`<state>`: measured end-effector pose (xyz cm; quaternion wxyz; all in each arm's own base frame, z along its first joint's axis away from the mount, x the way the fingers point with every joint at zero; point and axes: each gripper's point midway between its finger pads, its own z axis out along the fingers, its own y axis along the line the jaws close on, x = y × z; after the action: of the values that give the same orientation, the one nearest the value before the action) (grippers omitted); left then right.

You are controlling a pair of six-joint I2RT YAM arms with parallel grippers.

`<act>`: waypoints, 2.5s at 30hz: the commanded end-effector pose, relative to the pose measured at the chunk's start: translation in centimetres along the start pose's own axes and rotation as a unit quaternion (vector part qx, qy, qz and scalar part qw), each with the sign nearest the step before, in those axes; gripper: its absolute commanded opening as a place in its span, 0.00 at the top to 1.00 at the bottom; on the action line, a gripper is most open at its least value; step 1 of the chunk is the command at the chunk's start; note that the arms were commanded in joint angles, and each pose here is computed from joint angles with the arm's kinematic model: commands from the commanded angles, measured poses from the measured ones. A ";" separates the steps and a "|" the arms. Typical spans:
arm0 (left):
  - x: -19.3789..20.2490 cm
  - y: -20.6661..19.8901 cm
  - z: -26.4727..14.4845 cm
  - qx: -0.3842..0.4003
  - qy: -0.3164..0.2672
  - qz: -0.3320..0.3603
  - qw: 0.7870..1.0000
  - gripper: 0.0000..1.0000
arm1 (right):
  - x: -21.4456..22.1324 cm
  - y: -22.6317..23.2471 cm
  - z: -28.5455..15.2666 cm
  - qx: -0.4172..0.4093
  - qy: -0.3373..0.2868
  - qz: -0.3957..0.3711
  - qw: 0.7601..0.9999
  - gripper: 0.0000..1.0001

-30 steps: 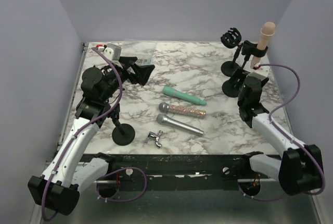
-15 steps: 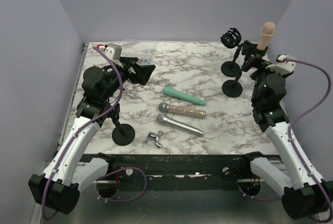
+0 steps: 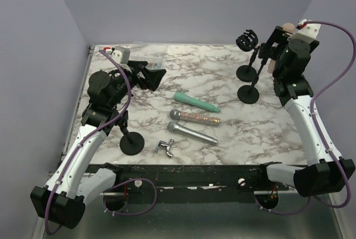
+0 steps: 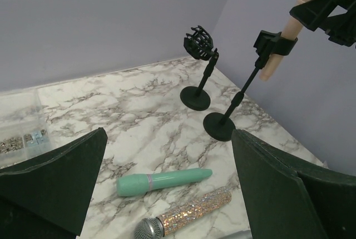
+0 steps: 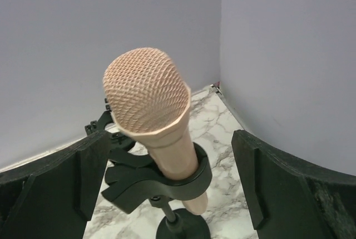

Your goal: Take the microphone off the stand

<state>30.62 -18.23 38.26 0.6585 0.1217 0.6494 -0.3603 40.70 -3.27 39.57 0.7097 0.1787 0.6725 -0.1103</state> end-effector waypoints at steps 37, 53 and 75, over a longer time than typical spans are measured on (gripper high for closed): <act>6.3 -11.5 8.2 0.243 0.038 0.021 0.969 0.01 | 3.3 2.9 4.9 -0.115 0.045 -0.100 0.987 0.69; 8.5 -18.8 21.7 0.315 0.034 0.047 0.947 0.01 | 3.2 4.0 2.3 -0.176 0.070 -0.073 0.979 0.93; 14.5 -20.2 29.5 0.333 0.055 0.054 0.940 0.03 | 4.3 4.8 -0.4 -0.232 0.076 -0.076 0.967 0.96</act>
<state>39.48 -54.80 35.13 0.5695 0.3756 0.5250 -0.5089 43.19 0.53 35.03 0.6607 -0.0178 0.7503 -0.0181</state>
